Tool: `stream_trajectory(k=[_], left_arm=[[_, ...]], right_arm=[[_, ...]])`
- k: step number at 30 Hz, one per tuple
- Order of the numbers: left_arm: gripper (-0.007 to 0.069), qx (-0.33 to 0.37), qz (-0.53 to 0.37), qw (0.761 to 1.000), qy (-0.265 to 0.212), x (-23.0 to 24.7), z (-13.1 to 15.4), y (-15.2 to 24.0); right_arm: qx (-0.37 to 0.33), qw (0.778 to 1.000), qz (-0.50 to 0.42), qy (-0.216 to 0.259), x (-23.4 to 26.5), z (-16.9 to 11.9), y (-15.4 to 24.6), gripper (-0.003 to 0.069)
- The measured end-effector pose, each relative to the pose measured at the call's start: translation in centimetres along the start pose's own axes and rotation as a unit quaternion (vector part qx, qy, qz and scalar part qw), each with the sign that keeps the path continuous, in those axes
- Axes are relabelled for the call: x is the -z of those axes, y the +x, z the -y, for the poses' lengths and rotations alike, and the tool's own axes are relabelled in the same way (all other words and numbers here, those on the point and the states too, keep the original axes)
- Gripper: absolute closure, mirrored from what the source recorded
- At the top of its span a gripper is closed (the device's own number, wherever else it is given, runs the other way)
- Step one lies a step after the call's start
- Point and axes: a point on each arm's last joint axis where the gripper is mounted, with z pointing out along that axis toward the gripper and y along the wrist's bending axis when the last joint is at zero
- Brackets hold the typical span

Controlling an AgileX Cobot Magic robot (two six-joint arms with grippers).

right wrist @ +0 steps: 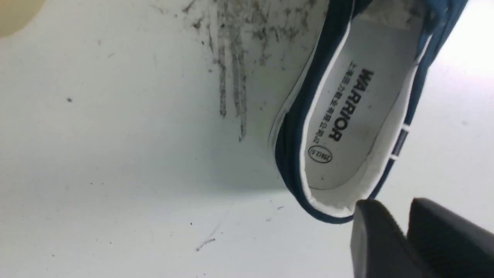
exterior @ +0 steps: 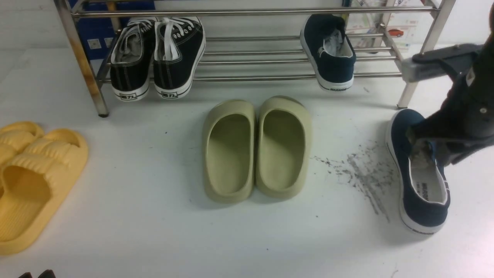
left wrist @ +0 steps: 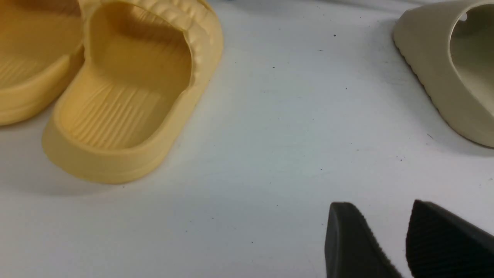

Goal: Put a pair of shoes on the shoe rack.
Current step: Use the right arm to grab the shoe closest to it

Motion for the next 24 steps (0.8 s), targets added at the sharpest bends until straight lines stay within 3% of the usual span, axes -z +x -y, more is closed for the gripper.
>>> stream_trajectory(k=[6, 9, 12, 17, 20, 22, 24], left_arm=[[0.0386, 0.0, 0.0, 1.0, 0.0, 0.0, 0.0, 0.0], [0.0386, 0.0, 0.0, 1.0, 0.0, 0.0, 0.0, 0.0], [0.0386, 0.0, 0.0, 1.0, 0.0, 0.0, 0.0, 0.0], [0.0386, 0.0, 0.0, 1.0, 0.0, 0.0, 0.0, 0.0], [0.0386, 0.0, 0.0, 1.0, 0.0, 0.0, 0.0, 0.0], [0.0386, 0.0, 0.0, 1.0, 0.0, 0.0, 0.0, 0.0], [0.0386, 0.0, 0.0, 1.0, 0.0, 0.0, 0.0, 0.0]], right_arm=[[-0.041, 0.999, -0.012, -0.002, -3.4, -0.2, 1.1, 0.0261], [-0.037, 0.999, -0.015, 0.001, -4.3, -0.9, 1.0, 0.0201], [-0.015, 1.0, -0.019, 0.019, -5.9, -2.3, 0.7, 0.0188], [-0.016, 0.997, -0.037, 0.067, -8.9, -2.7, 0.3, 0.0214], [-0.02, 0.997, -0.036, 0.07, -9.8, -2.8, 0.0, 0.0256], [-0.021, 0.997, -0.023, 0.064, -9.9, -2.9, -0.2, 0.0333], [-0.019, 0.998, -0.014, 0.062, -9.9, -2.9, -0.4, 0.0456]])
